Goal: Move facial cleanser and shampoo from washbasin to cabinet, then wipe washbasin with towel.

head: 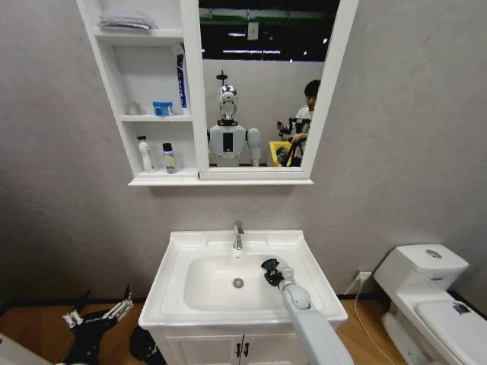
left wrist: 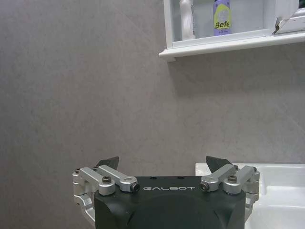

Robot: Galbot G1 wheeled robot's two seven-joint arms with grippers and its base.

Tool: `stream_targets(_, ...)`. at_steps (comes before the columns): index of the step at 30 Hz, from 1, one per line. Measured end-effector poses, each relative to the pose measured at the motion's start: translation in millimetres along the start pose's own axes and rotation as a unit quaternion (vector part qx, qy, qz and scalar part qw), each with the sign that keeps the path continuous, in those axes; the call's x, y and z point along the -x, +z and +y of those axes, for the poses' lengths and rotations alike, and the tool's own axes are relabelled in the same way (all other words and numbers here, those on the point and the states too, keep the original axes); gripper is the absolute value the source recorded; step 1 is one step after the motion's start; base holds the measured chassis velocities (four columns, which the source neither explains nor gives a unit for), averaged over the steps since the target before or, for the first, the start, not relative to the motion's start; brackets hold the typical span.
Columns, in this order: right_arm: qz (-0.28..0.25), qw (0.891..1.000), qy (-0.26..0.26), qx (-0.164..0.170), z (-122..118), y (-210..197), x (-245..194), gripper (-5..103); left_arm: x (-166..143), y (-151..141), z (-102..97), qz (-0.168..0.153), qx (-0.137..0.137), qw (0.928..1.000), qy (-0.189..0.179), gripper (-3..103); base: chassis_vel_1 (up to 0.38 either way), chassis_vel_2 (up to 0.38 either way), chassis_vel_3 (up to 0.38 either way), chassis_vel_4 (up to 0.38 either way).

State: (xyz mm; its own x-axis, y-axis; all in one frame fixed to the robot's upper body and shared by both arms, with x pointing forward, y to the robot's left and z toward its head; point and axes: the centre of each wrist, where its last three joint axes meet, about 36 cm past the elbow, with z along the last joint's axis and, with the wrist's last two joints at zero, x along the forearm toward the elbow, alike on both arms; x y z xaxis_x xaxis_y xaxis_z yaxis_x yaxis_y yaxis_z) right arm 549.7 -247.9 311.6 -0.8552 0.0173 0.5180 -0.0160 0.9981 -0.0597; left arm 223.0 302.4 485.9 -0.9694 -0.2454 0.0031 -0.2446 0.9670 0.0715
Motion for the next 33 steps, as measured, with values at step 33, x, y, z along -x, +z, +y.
stream_targets(33,0.043,0.994,-0.085,0.045,74,11,17,5,0,0,0.0,0.0,0.0,1.0,0.0,100,0.0,0.0,0.0,0.0)
